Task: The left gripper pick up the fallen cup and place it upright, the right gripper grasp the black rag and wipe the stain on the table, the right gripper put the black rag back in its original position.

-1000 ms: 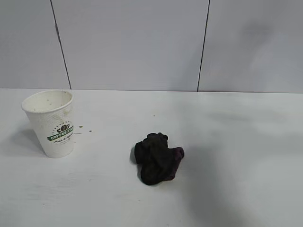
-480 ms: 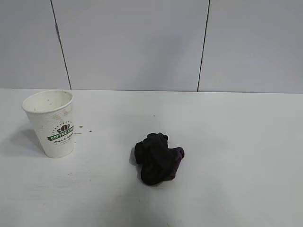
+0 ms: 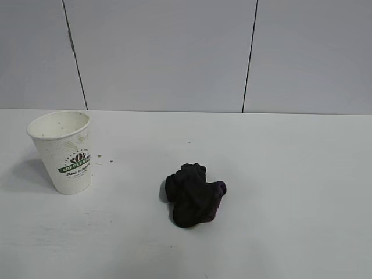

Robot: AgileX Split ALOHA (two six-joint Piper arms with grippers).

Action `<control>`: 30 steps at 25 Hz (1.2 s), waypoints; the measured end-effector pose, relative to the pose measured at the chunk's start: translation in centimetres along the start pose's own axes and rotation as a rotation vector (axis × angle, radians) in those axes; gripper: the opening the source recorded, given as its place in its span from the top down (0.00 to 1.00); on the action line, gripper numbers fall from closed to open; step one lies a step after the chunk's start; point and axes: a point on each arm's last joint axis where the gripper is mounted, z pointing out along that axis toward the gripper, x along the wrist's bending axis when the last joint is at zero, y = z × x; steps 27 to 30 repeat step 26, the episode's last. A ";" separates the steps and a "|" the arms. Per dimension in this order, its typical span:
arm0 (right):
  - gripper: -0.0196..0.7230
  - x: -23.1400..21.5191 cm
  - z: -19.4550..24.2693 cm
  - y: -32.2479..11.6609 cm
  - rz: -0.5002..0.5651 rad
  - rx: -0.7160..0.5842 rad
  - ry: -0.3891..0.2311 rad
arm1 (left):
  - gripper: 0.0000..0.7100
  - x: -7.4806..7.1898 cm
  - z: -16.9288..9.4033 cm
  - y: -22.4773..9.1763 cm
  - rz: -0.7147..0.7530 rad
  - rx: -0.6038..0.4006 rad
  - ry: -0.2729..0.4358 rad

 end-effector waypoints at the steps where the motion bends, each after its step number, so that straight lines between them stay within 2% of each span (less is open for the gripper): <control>1: 0.21 -0.2 0.9 -1.4 0.012 0.041 0.009 | 0.36 0.0 0.0 0.0 0.000 0.000 0.000; 5: 0.21 -0.7 4.4 -6.6 0.033 0.180 0.024 | 0.36 0.0 0.0 0.0 0.000 0.000 0.000; 11: 0.21 -1.0 8.5 -11.7 0.059 0.352 0.012 | 0.36 0.0 0.0 0.0 0.000 0.000 0.000; 15: 0.21 -1.1 9.0 -11.8 0.056 0.312 0.014 | 0.36 0.0 0.0 0.0 0.000 0.000 0.000; 22: 0.21 -1.0 9.5 -12.0 0.017 0.286 0.096 | 0.36 0.0 0.0 0.0 0.000 0.000 0.000; 30: 0.21 -1.0 9.5 -12.0 0.013 0.279 0.104 | 0.36 0.0 0.0 0.0 0.000 0.000 0.000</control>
